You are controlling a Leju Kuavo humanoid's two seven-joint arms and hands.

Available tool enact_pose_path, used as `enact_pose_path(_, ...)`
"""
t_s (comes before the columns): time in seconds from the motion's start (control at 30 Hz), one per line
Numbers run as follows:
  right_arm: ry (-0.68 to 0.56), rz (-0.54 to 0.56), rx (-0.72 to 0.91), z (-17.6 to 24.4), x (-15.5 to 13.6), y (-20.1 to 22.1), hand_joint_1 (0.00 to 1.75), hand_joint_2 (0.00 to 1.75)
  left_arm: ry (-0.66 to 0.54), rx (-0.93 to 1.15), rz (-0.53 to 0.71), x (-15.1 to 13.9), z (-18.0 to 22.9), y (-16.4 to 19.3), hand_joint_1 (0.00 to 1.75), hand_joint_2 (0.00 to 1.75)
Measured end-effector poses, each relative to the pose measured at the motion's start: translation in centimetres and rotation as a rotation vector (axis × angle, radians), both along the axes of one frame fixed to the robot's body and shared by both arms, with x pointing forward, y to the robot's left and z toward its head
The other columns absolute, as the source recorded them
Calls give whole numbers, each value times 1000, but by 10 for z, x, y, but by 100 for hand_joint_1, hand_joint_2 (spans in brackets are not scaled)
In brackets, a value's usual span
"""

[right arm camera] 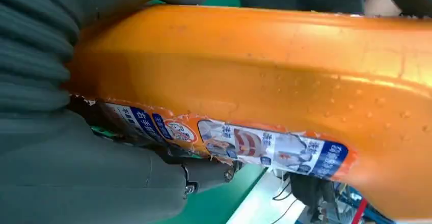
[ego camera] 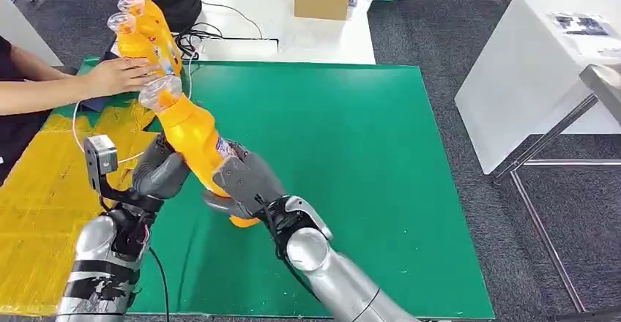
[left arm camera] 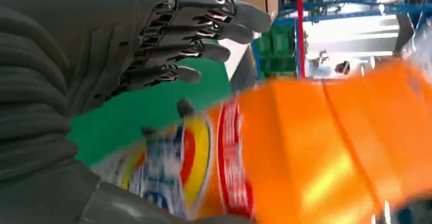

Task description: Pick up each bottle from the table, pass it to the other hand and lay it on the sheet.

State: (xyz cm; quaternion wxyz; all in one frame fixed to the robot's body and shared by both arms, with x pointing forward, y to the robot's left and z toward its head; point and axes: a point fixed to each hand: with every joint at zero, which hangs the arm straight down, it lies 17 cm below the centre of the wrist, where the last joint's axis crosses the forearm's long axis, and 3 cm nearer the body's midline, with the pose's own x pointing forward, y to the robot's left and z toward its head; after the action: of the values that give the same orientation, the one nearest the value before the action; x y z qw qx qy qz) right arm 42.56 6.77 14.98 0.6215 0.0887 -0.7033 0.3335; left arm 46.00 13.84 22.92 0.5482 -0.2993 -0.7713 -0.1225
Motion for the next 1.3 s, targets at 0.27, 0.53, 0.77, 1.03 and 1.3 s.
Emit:
enact_pose_path(0.27, 18, 92, -41, -9, -22, 27, 175, 175, -49, 62, -12, -10, -1, -16, 0, 175)
enact_pose_path(0.53, 33, 148, -35, -9, -36, 41, 175, 175, -142, 120, -26, -23, -1, -13, 0, 175)
enact_pose_path(0.77, 40, 175, -28, -8, -42, 48, 175, 175, -228, 197, -28, -31, -1, -11, 0, 175)
enact_pose_path(1.03, 39, 189, -34, -9, -45, 50, 175, 175, -300, 291, -10, -35, -3, -12, 175, 175)
enact_pose_path(1.3, 43, 196, -37, -11, -47, 51, 175, 175, -327, 338, -4, -36, -8, -11, 175, 175)
